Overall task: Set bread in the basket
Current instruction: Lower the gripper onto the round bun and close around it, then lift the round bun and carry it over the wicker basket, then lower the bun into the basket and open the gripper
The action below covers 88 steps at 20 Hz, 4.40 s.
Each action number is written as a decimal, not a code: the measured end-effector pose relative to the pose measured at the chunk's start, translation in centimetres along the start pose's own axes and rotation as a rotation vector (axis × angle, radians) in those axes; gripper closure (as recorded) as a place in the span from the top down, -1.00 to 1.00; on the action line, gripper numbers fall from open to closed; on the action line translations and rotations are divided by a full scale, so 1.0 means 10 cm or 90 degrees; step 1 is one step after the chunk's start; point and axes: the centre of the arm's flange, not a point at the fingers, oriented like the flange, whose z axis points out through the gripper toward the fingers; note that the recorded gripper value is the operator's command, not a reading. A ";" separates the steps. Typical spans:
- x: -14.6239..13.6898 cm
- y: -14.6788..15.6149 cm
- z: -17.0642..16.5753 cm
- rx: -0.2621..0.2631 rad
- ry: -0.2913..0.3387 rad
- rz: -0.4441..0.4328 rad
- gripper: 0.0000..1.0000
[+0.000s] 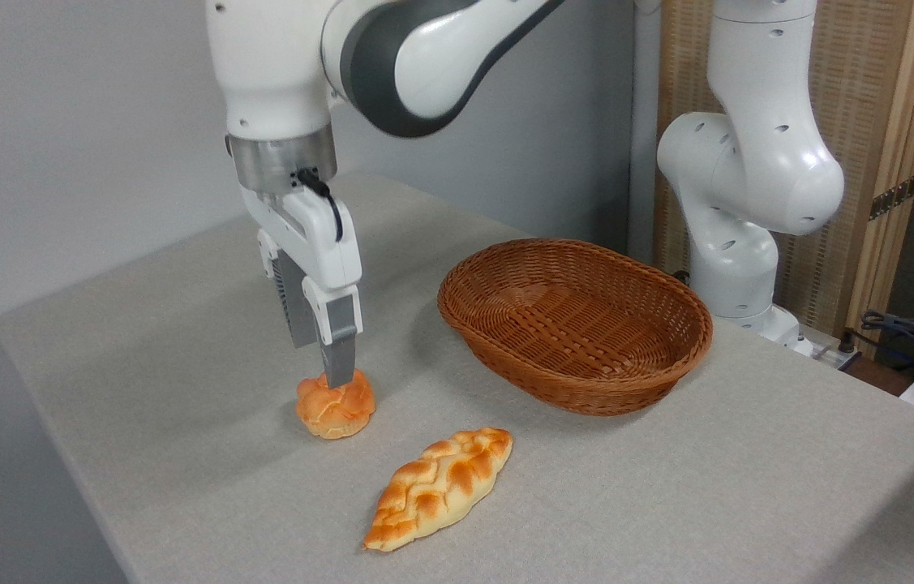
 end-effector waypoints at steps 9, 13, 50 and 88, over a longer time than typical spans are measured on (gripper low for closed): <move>0.04 0.15 0.20 -0.009 -0.008 0.023 1.00; 0.03 0.20 0.34 -0.019 -0.020 0.037 1.00; -0.13 0.21 0.17 -0.009 -0.008 0.107 -0.78; -0.87 1.78 0.04 -0.160 -0.171 0.247 1.00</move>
